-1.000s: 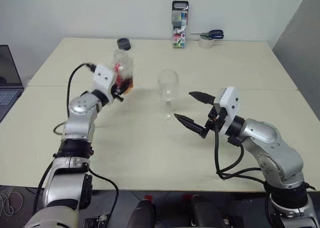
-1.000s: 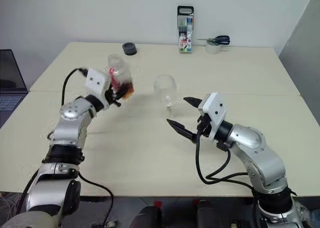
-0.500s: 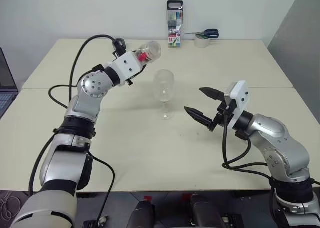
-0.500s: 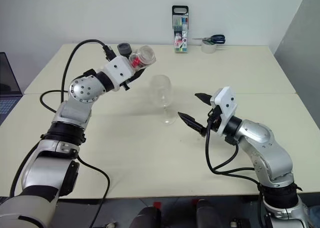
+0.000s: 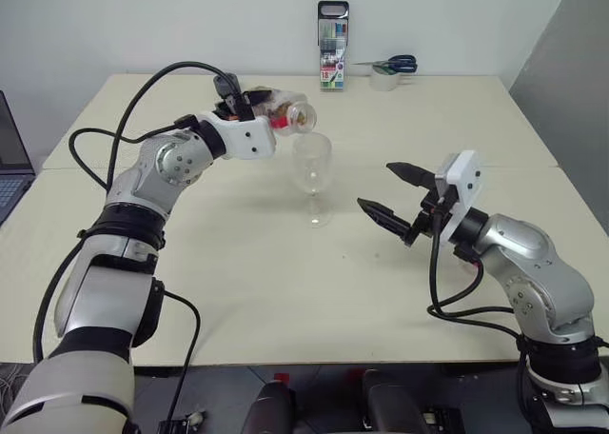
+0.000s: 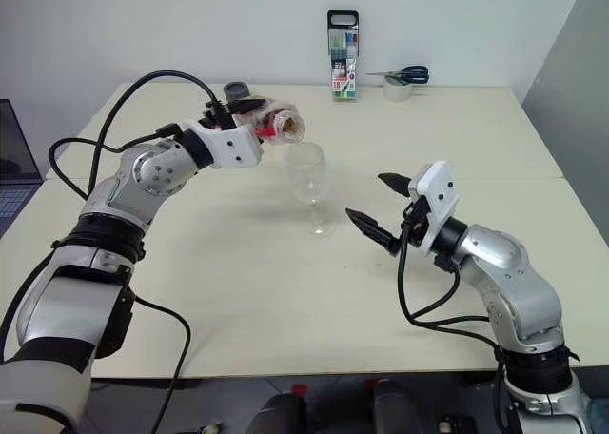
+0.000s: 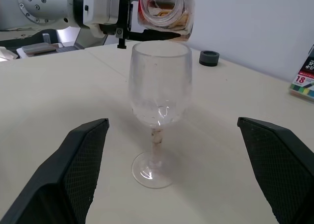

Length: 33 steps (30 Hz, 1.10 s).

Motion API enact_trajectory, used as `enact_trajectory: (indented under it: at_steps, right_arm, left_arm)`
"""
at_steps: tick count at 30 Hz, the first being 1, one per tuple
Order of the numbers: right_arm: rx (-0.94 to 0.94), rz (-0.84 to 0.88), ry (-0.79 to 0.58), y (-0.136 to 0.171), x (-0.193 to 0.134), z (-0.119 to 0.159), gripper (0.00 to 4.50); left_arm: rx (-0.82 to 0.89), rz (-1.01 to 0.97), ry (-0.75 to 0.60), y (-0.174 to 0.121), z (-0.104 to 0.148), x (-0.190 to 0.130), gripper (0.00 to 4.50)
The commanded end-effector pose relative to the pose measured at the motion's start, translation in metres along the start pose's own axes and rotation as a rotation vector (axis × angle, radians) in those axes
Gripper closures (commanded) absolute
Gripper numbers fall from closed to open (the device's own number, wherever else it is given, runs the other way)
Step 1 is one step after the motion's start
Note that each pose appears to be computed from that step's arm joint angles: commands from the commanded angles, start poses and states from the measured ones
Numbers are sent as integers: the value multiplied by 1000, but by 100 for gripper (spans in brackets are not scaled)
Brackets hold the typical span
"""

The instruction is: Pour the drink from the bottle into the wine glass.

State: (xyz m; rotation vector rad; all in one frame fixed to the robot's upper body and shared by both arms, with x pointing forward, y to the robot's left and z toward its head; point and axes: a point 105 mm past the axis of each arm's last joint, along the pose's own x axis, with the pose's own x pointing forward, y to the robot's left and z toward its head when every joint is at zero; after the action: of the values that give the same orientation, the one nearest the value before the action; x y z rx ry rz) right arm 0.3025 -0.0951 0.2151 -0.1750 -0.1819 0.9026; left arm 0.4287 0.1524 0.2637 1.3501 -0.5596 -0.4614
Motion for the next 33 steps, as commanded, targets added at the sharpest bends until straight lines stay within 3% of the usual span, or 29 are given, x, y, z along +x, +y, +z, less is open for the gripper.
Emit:
enact_trajectory:
  at_steps: [1,9,33]
  right_arm:
    - [-40,23,-80,3,0,25,0]
    - [-41,85,-111,16,6,35,0]
    - [-15,94,-119,29,14,33,0]
  left_arm:
    - [89,96,-30,36,8,1,284]
    - [170,95,-33,41,8,3,284]
    - [320,126,4,52,0,4,284]
